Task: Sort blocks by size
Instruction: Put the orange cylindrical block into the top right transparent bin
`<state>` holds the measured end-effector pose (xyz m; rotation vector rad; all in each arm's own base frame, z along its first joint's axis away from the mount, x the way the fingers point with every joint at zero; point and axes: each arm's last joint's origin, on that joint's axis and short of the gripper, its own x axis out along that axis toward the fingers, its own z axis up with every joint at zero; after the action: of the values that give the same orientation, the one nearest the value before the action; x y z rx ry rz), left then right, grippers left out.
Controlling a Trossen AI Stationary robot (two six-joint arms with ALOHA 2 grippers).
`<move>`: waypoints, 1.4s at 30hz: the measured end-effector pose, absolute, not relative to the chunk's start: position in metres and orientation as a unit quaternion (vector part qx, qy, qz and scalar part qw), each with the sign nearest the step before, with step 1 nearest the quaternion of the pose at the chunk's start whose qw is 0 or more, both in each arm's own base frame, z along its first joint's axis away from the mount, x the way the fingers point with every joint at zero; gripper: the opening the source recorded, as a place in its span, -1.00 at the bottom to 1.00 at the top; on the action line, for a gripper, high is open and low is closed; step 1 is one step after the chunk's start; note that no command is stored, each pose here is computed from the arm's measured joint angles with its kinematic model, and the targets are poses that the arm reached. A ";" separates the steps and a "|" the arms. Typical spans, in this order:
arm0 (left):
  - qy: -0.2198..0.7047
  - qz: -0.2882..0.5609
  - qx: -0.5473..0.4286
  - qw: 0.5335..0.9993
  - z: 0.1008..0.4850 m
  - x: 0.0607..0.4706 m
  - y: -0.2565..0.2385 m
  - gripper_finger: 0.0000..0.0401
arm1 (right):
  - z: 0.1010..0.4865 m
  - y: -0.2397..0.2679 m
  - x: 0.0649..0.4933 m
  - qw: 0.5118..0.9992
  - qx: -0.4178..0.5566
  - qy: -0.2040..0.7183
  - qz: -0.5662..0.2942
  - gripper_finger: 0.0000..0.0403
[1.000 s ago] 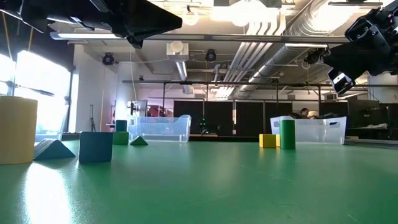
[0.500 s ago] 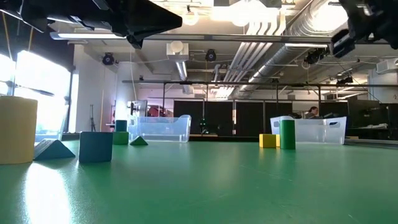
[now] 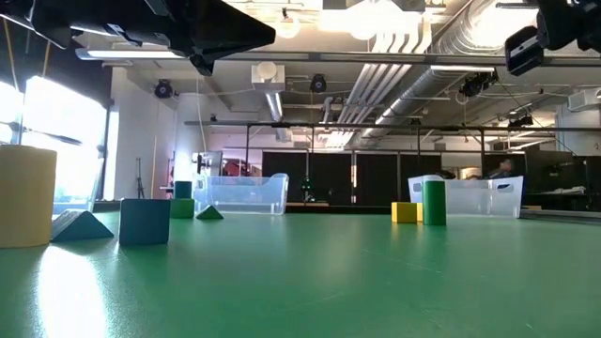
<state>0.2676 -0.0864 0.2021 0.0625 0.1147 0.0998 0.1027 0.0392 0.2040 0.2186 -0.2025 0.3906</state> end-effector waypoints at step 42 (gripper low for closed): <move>0.059 0.050 0.035 0.996 0.202 0.268 -0.086 -1.00 | 0.292 0.100 0.166 0.862 0.048 0.502 0.059 -0.26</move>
<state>0.2676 -0.0864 0.2018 0.0706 0.1178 0.1004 0.1662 0.1002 0.2917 0.1001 1.0525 0.1235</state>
